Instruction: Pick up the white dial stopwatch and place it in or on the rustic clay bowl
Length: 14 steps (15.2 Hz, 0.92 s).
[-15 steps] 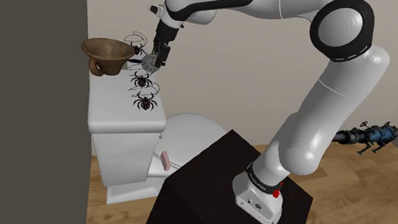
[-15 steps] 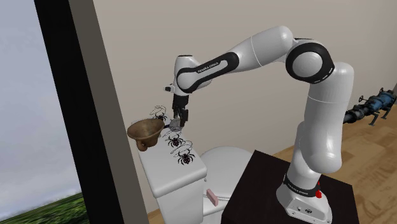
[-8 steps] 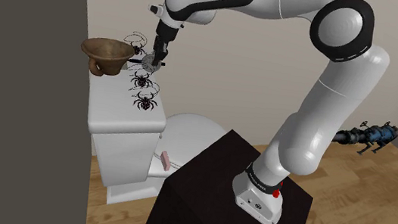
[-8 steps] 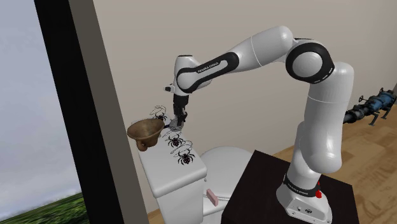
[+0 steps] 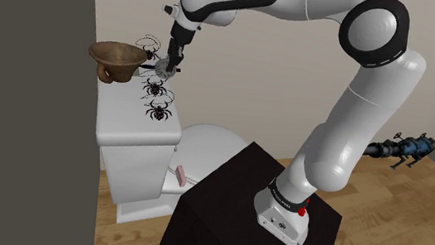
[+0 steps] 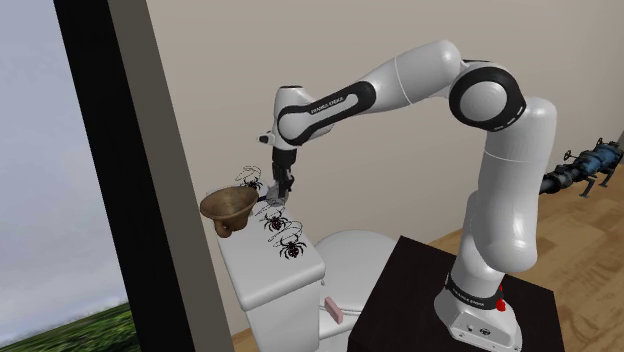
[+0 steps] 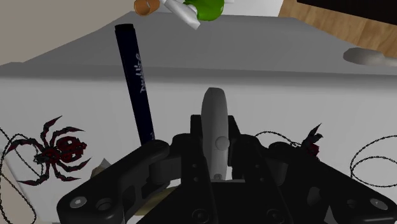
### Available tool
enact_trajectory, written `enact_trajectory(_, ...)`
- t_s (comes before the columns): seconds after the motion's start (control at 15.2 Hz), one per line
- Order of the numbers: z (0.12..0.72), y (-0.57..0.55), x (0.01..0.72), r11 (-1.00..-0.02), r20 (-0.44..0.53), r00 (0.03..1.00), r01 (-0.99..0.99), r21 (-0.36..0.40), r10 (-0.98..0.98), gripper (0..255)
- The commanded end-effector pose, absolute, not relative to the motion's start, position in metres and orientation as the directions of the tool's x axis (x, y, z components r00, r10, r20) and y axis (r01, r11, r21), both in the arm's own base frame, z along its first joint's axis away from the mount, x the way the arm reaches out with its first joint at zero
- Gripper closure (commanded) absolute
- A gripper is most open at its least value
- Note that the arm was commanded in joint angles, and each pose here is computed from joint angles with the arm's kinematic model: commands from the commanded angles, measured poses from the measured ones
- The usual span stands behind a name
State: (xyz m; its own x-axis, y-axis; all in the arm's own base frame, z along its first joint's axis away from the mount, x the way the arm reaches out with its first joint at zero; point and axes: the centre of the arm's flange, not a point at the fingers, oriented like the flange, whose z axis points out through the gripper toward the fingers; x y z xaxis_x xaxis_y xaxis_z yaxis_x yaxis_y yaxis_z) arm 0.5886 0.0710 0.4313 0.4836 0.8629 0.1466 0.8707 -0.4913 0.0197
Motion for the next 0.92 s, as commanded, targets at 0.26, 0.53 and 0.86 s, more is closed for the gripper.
enact_trajectory(0.26,0.461,0.071,0.588,-0.491,0.147,0.484,0.871,0.020,0.863,255)
enact_trajectory(0.53,0.482,0.071,0.588,-0.491,0.147,0.484,0.871,0.020,0.863,255)
enact_trajectory(0.86,0.508,0.071,0.588,-0.491,0.147,0.484,0.871,0.020,0.863,255)
